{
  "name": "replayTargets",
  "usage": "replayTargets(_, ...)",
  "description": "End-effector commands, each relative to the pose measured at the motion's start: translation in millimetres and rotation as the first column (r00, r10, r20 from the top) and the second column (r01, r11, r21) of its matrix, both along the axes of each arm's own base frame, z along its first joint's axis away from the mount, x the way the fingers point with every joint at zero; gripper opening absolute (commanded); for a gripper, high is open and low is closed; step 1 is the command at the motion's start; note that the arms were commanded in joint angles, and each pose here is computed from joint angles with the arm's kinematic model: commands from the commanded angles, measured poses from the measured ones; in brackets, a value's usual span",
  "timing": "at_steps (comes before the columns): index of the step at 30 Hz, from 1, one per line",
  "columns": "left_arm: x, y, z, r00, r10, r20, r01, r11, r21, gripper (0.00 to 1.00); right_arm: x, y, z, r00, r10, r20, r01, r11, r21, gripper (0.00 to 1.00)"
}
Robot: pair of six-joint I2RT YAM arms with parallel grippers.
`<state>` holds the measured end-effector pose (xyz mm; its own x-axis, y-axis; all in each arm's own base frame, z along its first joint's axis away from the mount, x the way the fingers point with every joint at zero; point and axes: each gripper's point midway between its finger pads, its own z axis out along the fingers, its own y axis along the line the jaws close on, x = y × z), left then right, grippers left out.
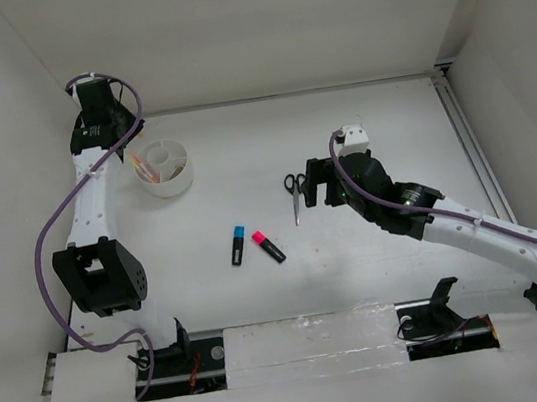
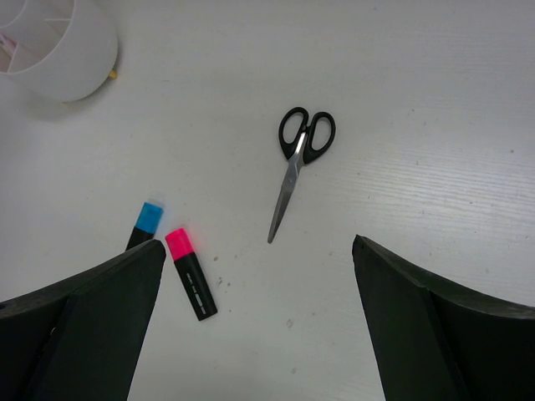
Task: Sort the stationery into containers
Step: Place the stationery in the storage box.
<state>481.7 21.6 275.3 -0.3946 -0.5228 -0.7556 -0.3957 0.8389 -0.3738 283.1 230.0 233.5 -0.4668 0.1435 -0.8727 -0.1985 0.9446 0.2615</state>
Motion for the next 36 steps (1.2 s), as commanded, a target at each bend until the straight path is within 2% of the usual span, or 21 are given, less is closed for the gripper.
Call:
replayTargets(1, -4.3, 6.7, 23.8, 0.998, 0.018, 0.052, -0.019, 0.999, 0.029, 0.0, 2.7, 2.6, 15.5, 0.999, 0.01, 0.044, -0.012, 0.999, 0.049, 1.0)
replayTargets(31, 2.6, 9.0, 29.7, 0.996, 0.021, 0.081, -0.024, 0.999, 0.042, 0.0, 1.6, 0.1, 15.8, 0.999, 0.025, 0.043, -0.026, 0.999, 0.037, 1.0)
replayTargets(36, 10.5, 9.4, 9.6, 0.999, 0.021, 0.034, -0.022, 0.999, 0.041, 0.0, -1.2, -3.0, 21.2, 0.998, 0.024, 0.051, -0.027, 0.999, 0.046, 1.0)
